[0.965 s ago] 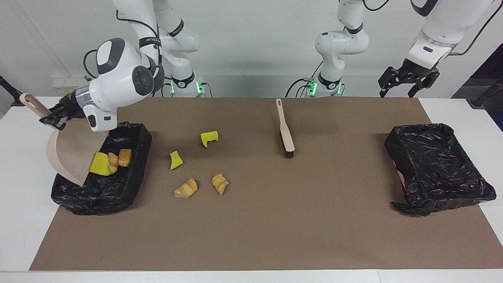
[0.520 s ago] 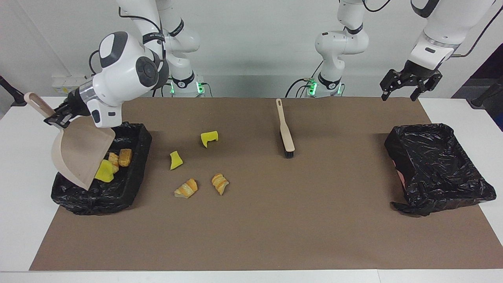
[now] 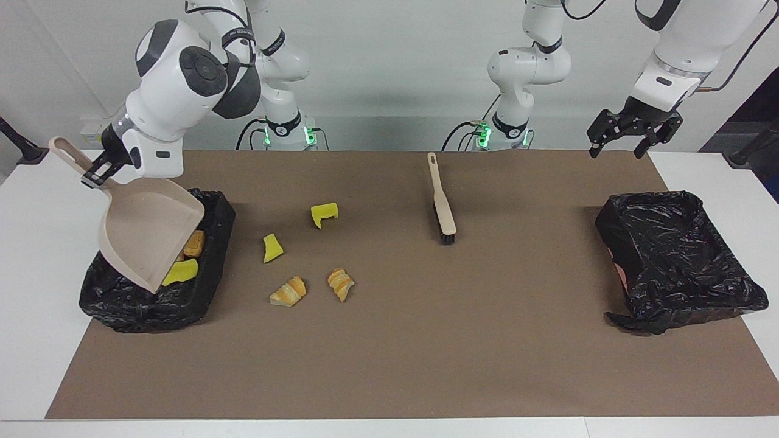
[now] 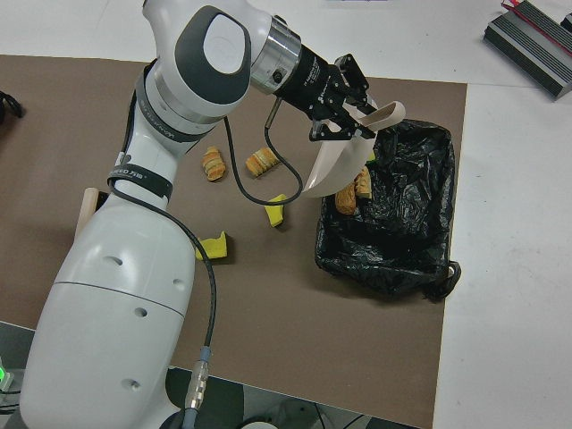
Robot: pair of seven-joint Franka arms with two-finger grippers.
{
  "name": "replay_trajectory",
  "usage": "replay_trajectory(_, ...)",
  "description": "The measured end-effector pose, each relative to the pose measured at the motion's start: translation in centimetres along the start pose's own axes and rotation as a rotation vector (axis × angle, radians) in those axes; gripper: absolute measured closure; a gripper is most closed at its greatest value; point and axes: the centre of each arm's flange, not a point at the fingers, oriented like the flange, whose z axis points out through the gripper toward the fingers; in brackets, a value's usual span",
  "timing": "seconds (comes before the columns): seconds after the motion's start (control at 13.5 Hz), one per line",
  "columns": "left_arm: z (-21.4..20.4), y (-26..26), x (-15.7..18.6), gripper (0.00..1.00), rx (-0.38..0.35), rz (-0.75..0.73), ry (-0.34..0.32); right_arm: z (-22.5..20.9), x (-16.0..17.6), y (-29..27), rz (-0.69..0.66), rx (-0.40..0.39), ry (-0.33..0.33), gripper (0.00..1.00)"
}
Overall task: Sweep and dump trash in bin
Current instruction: 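Lift the empty dustpan and bring it back toward the table center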
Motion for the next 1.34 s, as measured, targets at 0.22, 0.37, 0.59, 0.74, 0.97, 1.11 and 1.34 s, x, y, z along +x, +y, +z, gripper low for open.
replay_trajectory(0.22,0.0,-0.4,0.0,0.00,0.000,-0.008,0.000,-0.8,1.9,-0.2,0.141,0.021,0.141,0.68)
replay_trajectory(0.37,0.0,-0.5,0.0,0.00,0.000,-0.009,0.000,-2.4,4.5,-0.9,0.249,0.039,0.206,0.68)
replay_trajectory(0.59,0.0,-0.4,0.0,0.00,0.000,-0.009,0.000,-5.1,10.7,-2.2,0.389,0.071,0.276,0.68)
replay_trajectory(0.74,0.0,-0.4,0.0,0.00,0.000,-0.009,0.000,-6.5,14.7,-2.3,0.483,0.105,0.325,0.68)
replay_trajectory(0.97,0.0,-0.4,0.0,0.00,0.000,-0.009,0.000,-10.4,21.6,-2.3,0.698,0.154,0.394,0.68)
replay_trajectory(1.11,0.0,-0.4,0.0,0.00,0.000,-0.009,0.000,-13.0,25.1,-2.4,0.836,0.249,0.457,0.68)
replay_trajectory(1.34,0.0,-0.5,0.0,0.00,0.000,-0.009,0.000,-14.6,29.2,-2.9,0.992,0.342,0.473,0.68)
